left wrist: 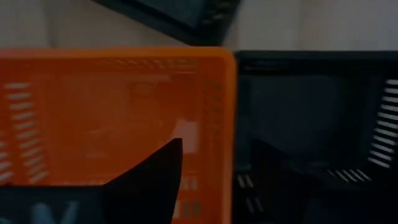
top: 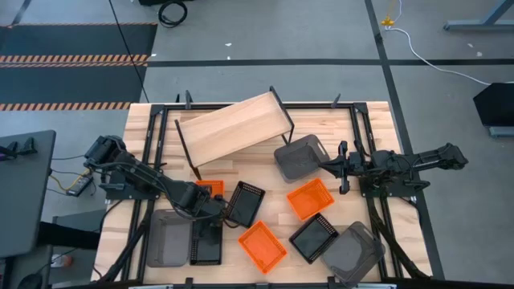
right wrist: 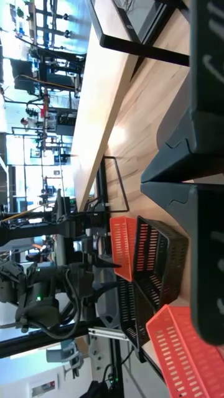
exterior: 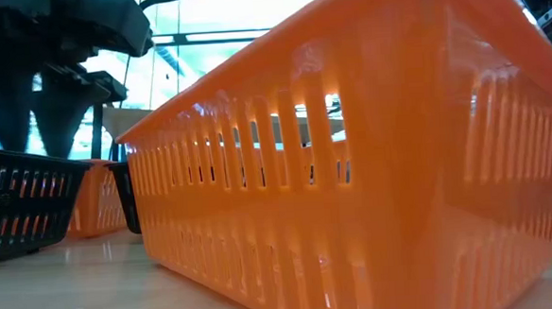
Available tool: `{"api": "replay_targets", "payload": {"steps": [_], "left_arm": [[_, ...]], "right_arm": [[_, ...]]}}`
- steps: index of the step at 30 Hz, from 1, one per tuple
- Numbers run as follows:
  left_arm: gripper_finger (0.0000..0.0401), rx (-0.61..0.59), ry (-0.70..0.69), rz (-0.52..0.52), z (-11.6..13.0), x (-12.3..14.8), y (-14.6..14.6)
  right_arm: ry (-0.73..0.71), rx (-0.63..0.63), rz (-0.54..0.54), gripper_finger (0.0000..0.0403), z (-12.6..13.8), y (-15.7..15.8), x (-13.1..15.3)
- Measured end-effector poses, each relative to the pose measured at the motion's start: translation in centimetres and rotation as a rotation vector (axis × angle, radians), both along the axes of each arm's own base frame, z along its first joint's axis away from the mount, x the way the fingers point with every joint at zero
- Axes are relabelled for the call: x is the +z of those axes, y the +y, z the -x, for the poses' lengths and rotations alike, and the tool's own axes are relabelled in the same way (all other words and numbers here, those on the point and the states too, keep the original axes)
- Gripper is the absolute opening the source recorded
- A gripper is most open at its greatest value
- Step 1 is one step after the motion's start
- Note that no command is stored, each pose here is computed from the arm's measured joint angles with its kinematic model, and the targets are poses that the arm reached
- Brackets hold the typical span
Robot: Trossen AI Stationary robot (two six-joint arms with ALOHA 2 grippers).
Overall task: Stack baskets on shelf by color
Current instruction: Put the top left orange bin on the shelf
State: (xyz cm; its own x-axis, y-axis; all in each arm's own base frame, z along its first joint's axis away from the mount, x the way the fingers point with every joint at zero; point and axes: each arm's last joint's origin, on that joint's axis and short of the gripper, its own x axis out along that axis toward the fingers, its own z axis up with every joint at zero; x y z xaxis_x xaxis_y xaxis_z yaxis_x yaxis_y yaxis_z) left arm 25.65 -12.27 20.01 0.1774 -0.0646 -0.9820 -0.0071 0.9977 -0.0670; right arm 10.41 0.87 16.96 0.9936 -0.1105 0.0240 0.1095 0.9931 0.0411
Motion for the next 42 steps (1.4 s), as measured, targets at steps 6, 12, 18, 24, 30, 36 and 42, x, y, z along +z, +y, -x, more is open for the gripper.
{"api": "replay_targets", "payload": {"steps": [6,12,18,24,30,36,42], "left_arm": [[0.0184,0.047,-0.043,-0.066,-0.6,0.0,1.2],[0.0183,0.093,-0.097,-0.043,-1.6,0.2,2.1],[0.0181,0.212,-0.129,-0.013,-2.5,0.3,3.4],[0.0176,0.334,-0.105,0.014,-2.7,0.2,4.8],[0.0172,0.369,-0.102,0.026,-2.8,0.2,5.1],[0.0172,0.381,-0.082,0.027,-3.6,-1.2,4.8],[0.0172,0.349,0.014,0.029,-4.0,-3.5,4.5]], "right_arm": [[-0.004,0.000,-0.001,0.0012,0.0,0.0,0.0],[-0.004,0.000,-0.001,0.0012,0.0,0.0,0.0],[-0.004,0.000,-0.001,0.0012,0.0,0.0,0.0],[-0.004,0.000,-0.001,0.0012,0.0,0.0,0.0],[-0.004,0.000,-0.001,0.0012,0.0,0.0,0.0],[-0.004,0.000,-0.001,0.0012,0.0,0.0,0.0],[-0.013,0.000,-0.002,0.0012,0.0,0.0,0.1]]}}
